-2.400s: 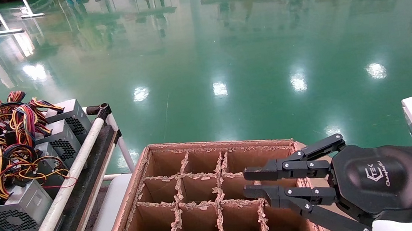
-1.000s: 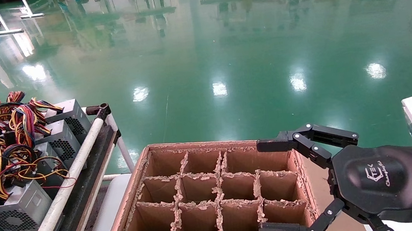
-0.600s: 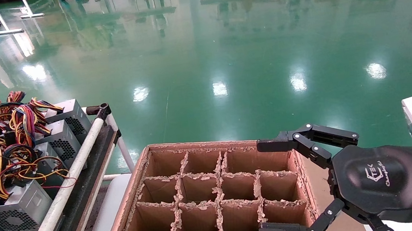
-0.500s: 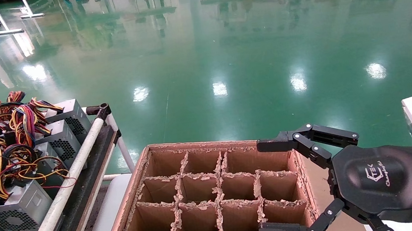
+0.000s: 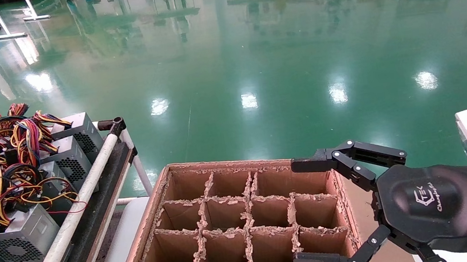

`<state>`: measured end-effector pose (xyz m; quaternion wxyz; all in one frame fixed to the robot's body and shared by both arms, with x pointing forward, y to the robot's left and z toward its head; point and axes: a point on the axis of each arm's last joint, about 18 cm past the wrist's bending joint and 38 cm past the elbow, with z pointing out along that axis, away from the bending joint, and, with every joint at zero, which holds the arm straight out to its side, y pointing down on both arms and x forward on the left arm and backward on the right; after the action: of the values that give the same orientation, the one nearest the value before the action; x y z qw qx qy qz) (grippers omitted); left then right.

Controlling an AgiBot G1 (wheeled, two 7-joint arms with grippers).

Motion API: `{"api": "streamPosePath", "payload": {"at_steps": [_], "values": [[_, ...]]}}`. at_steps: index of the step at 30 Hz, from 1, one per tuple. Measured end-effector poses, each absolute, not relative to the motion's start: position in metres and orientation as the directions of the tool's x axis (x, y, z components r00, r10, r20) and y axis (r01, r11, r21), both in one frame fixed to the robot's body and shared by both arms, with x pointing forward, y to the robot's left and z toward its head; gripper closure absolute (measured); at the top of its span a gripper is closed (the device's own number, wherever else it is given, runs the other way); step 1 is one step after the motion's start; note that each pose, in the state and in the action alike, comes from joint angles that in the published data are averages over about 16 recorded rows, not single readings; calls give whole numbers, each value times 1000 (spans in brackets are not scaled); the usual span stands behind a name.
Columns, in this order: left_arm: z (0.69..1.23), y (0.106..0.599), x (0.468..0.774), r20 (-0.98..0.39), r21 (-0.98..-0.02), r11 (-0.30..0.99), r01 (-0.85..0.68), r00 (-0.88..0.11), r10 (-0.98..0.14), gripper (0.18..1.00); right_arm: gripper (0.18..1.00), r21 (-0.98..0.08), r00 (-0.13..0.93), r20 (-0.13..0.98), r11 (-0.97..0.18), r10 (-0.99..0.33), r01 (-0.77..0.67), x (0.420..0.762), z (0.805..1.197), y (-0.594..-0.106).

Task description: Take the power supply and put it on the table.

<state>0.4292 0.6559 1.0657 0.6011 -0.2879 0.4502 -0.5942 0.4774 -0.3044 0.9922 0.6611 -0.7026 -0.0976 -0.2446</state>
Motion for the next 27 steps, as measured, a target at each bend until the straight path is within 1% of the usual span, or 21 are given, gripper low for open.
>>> {"api": "streamPosePath", "payload": {"at_steps": [3,8,14,20,27], "values": [[1066,656,429,-199,-881,128,455,-111,-974,503,179,-881,861,473,-107,-186,461,477,992,-304],[1066,656,429,-199,-881,128,455,-111,-974,389,179,-881,861,473,-107,-186,461,477,992,-304],[1068,655,432,-203,-880,131,457,-112,-973,289,179,-881,861,473,-107,-186,461,477,992,-304],[1074,645,450,-216,-881,136,453,-129,-968,225,179,-881,861,473,-107,-186,461,477,992,-304],[1070,631,479,-248,-903,172,395,-150,-957,192,179,-881,861,473,-107,-186,461,477,992,-304]]}}
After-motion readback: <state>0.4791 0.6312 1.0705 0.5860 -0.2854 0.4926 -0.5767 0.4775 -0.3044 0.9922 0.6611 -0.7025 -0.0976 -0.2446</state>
